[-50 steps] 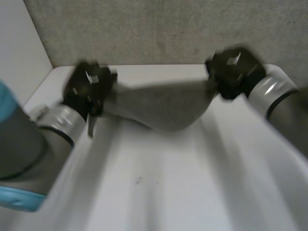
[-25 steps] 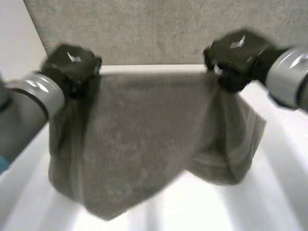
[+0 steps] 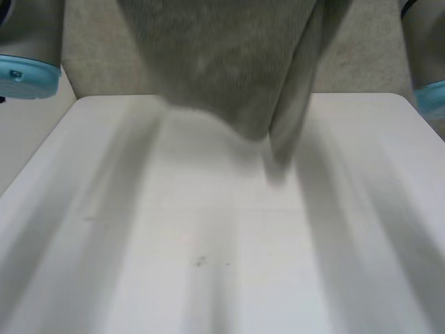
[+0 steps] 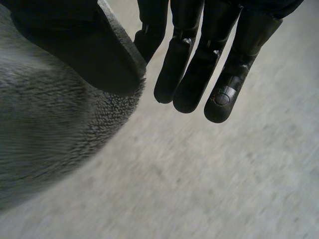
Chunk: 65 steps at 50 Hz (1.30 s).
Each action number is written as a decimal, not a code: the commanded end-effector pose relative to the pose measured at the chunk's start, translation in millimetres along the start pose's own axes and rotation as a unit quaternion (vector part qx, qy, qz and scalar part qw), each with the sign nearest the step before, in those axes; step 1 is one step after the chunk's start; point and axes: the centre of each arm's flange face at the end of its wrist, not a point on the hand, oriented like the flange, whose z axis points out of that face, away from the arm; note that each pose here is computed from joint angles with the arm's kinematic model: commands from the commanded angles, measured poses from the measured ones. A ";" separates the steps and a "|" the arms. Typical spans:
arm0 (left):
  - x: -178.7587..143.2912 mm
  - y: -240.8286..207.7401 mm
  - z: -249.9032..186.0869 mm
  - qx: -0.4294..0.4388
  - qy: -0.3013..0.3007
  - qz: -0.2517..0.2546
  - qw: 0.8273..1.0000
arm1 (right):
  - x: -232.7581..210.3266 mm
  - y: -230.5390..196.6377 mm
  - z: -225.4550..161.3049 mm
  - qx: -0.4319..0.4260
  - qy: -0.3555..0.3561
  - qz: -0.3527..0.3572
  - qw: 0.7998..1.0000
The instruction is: Fold the laundry
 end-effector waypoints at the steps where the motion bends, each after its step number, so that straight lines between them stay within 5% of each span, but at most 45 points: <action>1: 12.4 37.1 -34.5 -0.074 0.034 0.000 0.997 | -23.0 16.1 -37.8 -0.019 -0.073 0.003 0.997; 12: 50.1 146.8 -139.5 -0.261 0.138 0.022 0.955 | -68.6 93.6 -125.4 -0.206 -0.198 0.004 0.958; 16: 66.2 176.5 -185.4 -0.301 0.182 0.022 0.936 | -93.8 134.9 -182.2 -0.326 -0.276 0.003 0.904; 17: 66.2 176.6 -185.5 -0.301 0.182 0.022 0.936 | -93.9 135.0 -182.4 -0.327 -0.277 0.003 0.904; 19: 69.6 184.5 -208.0 -0.323 0.197 0.022 0.926 | -109.6 146.5 -221.5 -0.393 -0.342 -0.005 0.853; 20: 69.6 184.6 -208.1 -0.323 0.197 0.022 0.925 | -109.6 146.5 -221.7 -0.394 -0.342 -0.005 0.853; 22: 69.3 187.1 -224.2 -0.341 0.206 0.023 0.917 | -117.8 140.6 -248.6 -0.425 -0.399 -0.022 0.813; 27: 68.7 184.3 -243.7 -0.360 0.219 0.023 0.907 | -116.0 131.8 -262.6 -0.443 -0.427 -0.027 0.788; 34: 57.1 164.8 -262.0 -0.364 0.220 0.022 0.905 | -98.5 101.5 -262.2 -0.417 -0.430 -0.019 0.801; 40: 51.2 151.8 -276.8 -0.363 0.229 0.019 0.903 | -84.9 81.1 -267.4 -0.415 -0.463 -0.022 0.783; 46: 51.8 151.6 -281.5 -0.364 0.237 0.016 0.900 | -80.9 68.5 -229.7 -0.338 -0.417 -0.032 0.843; 51: 47.6 155.7 -279.5 -0.369 0.228 0.018 0.901 | -86.6 70.7 -204.5 -0.287 -0.389 -0.041 0.874; 58: 43.6 158.1 -277.0 -0.371 0.221 0.020 0.902 | -113.7 96.5 -182.9 -0.257 -0.396 -0.072 0.879; 65: 38.8 162.3 -278.5 -0.378 0.213 0.022 0.901 | -149.7 138.1 -174.7 -0.234 -0.440 -0.116 0.859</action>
